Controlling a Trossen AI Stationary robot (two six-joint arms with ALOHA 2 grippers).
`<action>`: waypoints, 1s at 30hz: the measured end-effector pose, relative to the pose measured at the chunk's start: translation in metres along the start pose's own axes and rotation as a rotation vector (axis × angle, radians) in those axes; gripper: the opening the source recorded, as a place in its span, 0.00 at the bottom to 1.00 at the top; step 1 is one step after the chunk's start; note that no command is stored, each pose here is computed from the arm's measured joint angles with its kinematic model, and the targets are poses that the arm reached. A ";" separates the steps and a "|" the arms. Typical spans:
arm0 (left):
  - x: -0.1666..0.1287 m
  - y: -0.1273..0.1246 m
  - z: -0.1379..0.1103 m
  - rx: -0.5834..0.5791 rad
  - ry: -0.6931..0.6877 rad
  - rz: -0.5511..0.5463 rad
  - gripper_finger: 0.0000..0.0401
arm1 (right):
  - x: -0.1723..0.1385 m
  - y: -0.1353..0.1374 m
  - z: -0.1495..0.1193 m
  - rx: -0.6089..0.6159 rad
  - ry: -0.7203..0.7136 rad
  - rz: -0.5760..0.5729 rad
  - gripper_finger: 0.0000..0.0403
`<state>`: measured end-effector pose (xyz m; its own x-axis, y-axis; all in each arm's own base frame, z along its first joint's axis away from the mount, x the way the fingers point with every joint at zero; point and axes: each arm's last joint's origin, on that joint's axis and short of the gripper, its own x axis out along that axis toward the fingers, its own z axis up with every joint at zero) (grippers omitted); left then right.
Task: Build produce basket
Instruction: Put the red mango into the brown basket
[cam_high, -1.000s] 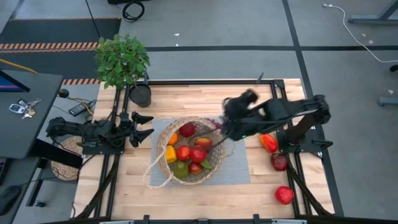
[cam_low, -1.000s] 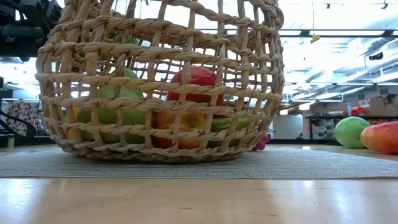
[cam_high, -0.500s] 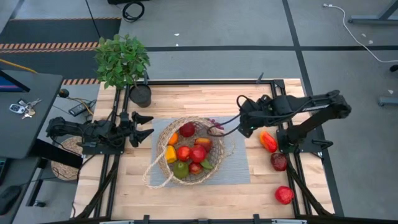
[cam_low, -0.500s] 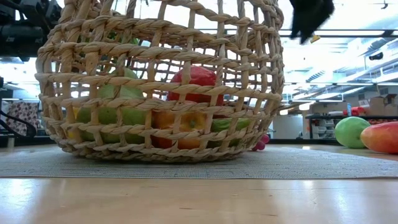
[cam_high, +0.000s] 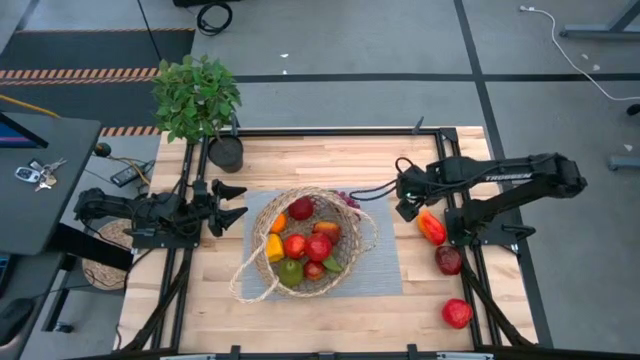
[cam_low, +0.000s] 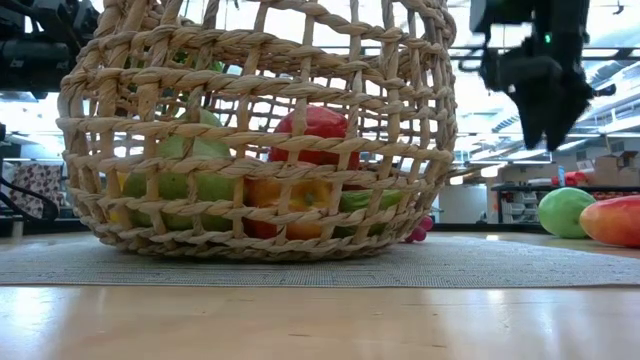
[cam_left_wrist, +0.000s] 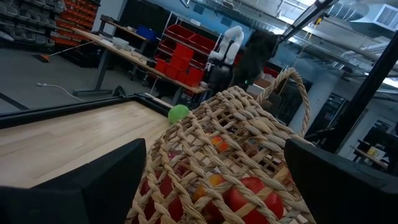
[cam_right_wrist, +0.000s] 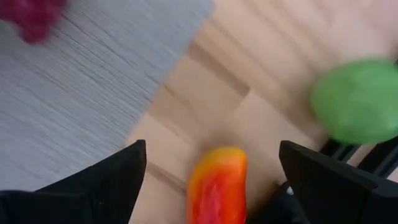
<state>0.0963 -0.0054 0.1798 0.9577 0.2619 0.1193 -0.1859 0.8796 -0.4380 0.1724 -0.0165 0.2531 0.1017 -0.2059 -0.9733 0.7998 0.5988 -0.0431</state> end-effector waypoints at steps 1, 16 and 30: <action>0.000 0.000 0.000 0.000 0.000 0.000 0.97 | 0.007 0.000 -0.002 0.006 0.022 -0.009 0.92; 0.000 0.000 0.000 0.000 0.000 0.000 0.97 | 0.068 0.003 -0.017 0.021 0.355 -0.107 0.92; 0.000 0.000 0.000 0.000 0.000 0.000 0.97 | 0.108 0.015 -0.011 -0.044 0.517 -0.180 0.92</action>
<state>0.0963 -0.0054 0.1798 0.9577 0.2620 0.1193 -0.1860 0.8795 -0.4381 0.1886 -0.0215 0.1453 -0.3477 0.0923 -0.9330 0.7510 0.6232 -0.2182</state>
